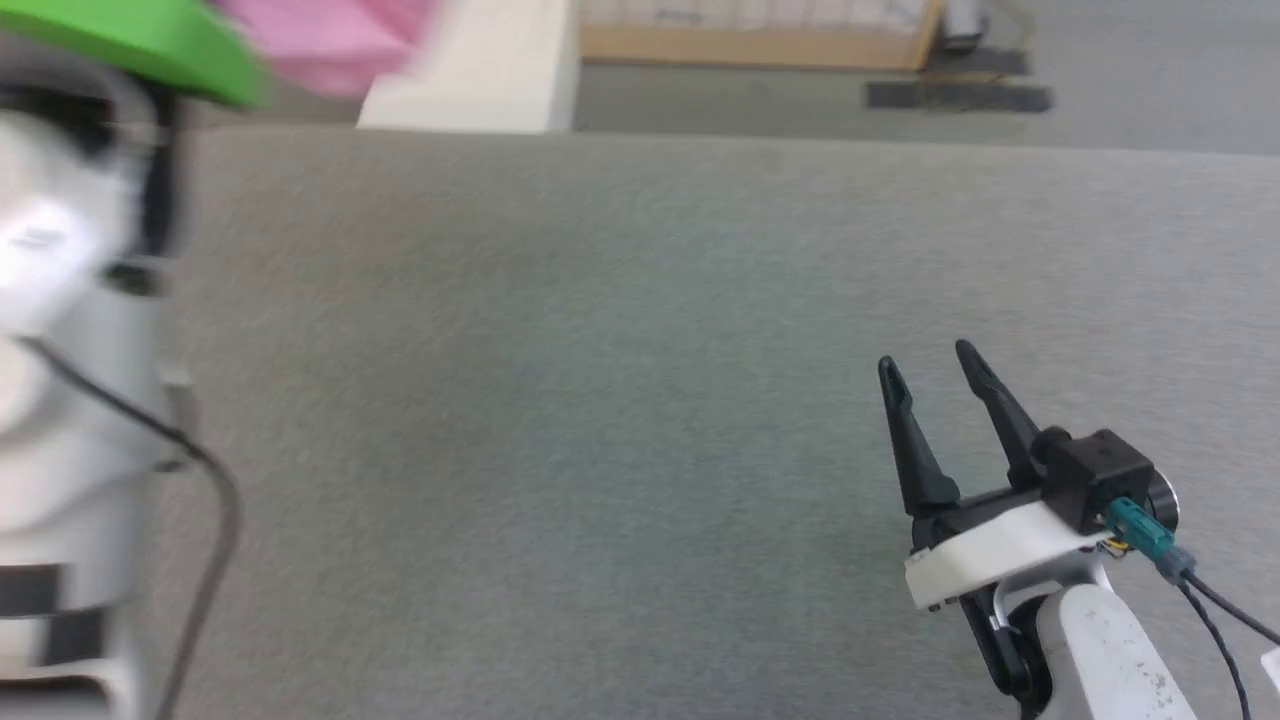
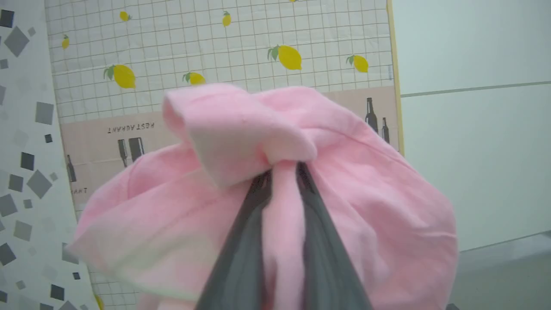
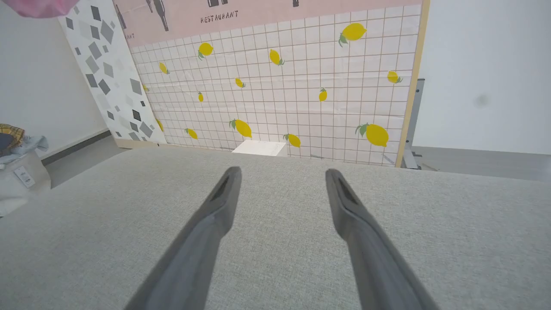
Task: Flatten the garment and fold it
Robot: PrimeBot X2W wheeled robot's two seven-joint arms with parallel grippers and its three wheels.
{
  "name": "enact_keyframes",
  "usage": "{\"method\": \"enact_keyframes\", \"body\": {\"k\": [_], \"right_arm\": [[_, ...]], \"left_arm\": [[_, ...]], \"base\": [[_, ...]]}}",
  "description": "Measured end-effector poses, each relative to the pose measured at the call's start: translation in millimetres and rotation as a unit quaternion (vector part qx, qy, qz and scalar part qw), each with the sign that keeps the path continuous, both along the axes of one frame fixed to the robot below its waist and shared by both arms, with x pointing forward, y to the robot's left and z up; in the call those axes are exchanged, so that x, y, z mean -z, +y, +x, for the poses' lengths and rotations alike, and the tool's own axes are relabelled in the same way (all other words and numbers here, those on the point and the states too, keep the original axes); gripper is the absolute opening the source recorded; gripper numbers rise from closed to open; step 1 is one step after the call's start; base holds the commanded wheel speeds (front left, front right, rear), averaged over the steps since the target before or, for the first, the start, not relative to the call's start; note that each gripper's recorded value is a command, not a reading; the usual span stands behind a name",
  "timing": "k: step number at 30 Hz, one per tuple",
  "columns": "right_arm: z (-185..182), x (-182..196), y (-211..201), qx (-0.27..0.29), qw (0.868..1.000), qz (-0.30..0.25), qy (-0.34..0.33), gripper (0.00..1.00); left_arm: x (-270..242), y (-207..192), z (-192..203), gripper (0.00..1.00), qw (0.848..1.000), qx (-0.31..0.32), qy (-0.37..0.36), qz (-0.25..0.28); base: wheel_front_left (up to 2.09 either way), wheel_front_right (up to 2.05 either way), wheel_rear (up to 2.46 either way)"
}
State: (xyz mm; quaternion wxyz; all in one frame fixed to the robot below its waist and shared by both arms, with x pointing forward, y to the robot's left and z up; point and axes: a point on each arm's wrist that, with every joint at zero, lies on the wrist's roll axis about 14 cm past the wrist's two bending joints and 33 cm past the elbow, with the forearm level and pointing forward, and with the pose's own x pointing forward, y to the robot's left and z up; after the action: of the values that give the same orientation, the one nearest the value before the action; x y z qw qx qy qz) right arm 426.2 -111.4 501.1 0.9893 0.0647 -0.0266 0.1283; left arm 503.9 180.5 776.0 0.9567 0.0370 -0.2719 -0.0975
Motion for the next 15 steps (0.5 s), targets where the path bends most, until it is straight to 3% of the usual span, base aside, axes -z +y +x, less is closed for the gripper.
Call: {"method": "enact_keyframes", "body": {"k": [5,8,12,15], "right_arm": [[-16,-11,-26,0.035,0.999,-0.004,-0.009,1.00],[-27,-15,-46,0.063,0.998,-0.006,-0.012,1.00],[-44,-15,-76,0.107,0.994,-0.011,-0.008,1.00],[-56,-16,-93,0.134,0.991,-0.013,-0.006,1.00]], "left_arm": [[20,-92,-7,0.00,0.992,0.119,0.033,-0.002],[66,-142,-8,0.00,0.977,0.182,0.106,-0.006],[161,-199,-19,0.00,0.934,0.246,0.259,-0.005],[240,-231,-44,0.00,0.876,0.280,0.392,0.022]], "base": [[0.00,0.00,0.00],[0.00,0.00,0.00],[0.00,0.00,0.00],[0.00,0.00,0.00]]}}
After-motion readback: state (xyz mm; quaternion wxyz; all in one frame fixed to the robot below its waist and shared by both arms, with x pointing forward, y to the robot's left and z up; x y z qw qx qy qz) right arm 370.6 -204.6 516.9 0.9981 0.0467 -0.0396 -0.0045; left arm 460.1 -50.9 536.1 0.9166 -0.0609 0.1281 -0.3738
